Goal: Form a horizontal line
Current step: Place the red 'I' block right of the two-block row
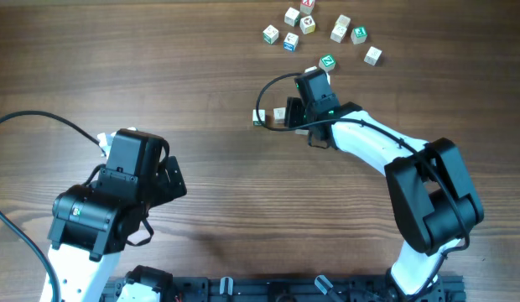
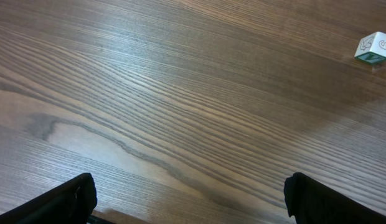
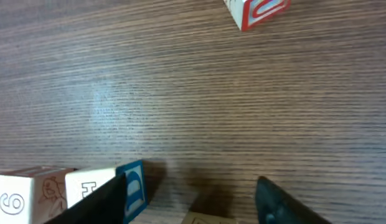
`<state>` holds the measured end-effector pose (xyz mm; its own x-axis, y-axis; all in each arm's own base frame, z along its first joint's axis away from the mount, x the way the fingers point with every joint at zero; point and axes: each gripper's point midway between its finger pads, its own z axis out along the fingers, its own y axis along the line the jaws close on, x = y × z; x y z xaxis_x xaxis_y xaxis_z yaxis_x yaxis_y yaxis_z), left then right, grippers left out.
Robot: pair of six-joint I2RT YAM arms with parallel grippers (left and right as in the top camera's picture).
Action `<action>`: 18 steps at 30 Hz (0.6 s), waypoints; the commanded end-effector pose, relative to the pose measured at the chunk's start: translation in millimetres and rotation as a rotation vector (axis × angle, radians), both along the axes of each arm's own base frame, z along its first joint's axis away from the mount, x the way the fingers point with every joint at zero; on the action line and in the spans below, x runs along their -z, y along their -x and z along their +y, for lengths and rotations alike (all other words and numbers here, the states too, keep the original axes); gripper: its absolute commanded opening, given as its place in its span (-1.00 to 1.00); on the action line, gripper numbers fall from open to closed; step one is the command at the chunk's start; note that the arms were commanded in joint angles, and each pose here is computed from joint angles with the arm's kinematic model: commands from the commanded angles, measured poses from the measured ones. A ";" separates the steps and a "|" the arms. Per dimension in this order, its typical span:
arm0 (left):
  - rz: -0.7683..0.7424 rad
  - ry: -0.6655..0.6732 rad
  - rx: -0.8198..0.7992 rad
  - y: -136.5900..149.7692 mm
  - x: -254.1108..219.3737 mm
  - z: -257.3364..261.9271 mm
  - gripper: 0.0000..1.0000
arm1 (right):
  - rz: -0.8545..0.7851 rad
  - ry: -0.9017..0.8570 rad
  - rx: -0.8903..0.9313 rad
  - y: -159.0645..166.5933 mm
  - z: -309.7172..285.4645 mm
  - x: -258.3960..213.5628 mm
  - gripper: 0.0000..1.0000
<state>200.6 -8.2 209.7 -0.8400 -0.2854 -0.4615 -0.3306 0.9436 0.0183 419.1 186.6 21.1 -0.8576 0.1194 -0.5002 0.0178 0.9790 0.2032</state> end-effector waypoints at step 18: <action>-0.004 0.009 -0.019 0.5 0.5 1.3 1.00 | -0.105 -0.093 -0.032 -45.8 31.3 -51.2 -0.07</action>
